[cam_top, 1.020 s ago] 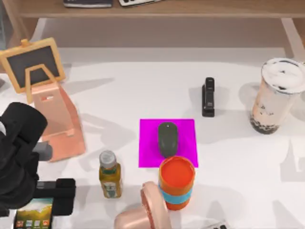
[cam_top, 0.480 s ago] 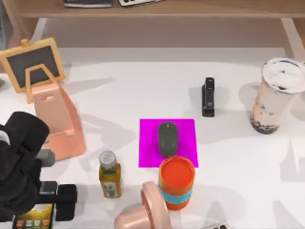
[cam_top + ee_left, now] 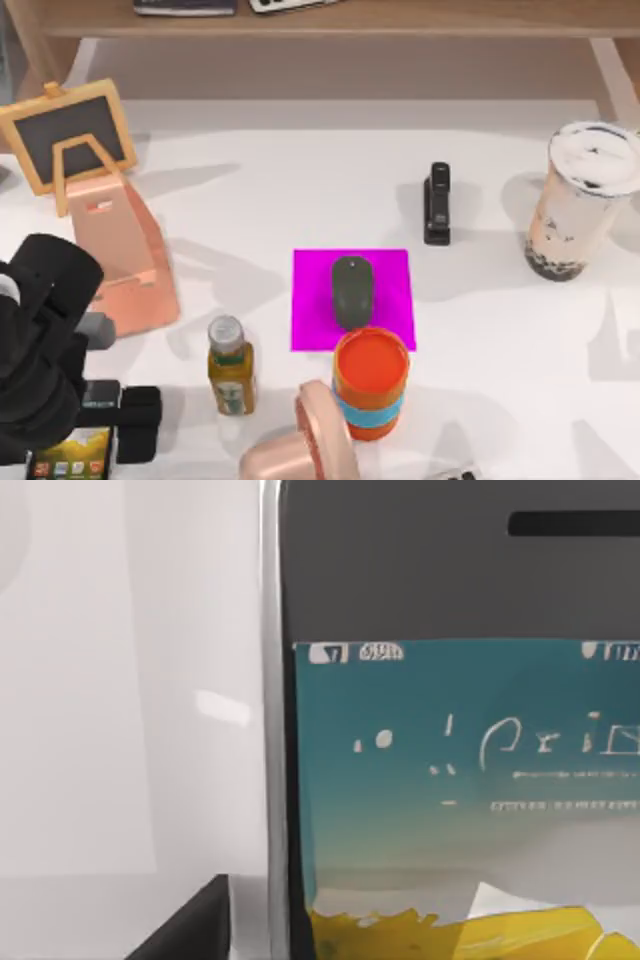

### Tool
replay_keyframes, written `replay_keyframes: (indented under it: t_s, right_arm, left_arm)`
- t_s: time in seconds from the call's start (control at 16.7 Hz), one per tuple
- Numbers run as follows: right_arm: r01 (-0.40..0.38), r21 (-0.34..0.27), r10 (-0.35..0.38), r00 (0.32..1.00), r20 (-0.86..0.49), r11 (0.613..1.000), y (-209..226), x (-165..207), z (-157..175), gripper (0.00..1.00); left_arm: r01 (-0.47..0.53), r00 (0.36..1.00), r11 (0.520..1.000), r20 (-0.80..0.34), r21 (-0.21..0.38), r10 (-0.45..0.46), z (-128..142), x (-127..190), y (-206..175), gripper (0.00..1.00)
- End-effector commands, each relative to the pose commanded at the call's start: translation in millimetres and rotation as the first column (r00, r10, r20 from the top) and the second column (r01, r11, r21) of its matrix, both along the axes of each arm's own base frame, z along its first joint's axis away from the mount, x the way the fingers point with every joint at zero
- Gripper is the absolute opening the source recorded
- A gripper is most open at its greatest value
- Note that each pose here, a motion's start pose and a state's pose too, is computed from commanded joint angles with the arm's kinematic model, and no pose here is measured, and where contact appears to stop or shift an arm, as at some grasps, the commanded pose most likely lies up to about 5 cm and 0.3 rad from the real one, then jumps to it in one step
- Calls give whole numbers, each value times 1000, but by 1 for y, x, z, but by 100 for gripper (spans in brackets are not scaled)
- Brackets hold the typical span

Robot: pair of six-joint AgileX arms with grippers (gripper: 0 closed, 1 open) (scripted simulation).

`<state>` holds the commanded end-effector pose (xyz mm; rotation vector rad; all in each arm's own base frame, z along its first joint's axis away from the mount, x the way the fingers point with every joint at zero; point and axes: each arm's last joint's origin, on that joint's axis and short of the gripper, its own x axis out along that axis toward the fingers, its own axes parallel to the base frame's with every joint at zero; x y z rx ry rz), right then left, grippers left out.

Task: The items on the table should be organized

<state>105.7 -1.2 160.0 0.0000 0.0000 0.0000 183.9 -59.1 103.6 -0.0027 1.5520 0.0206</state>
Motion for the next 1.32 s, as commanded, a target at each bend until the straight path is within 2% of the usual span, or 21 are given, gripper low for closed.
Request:
replay_keyframes:
  t_s: [0.24,0.3,0.72,0.78,1.32]
  right_arm:
    - [0,0,0,1000,0,1000,0,0,0,100]
    - [0,0,0,1000,0,1000,0,0,0,100]
    - [0,0,0,1000,0,1000,0,0,0,100]
    - [0,0,0,1000,0,1000,0,0,0,100]
    - [0,0,0,1000,0,1000,0,0,0,100]
  left_arm:
    - [0,1000,1000,0,0,0,0,0,0,2]
    - [0,1000,1000,0,0,0,0,0,0,0]
    - [0,1000,1000,0,0,0,0,0,0,0]
    - [2,1000,1000,19,-11,-2,10,2,-1,0]
    - [2,1000,1000,19,-11,-2,40,2,-1,0]
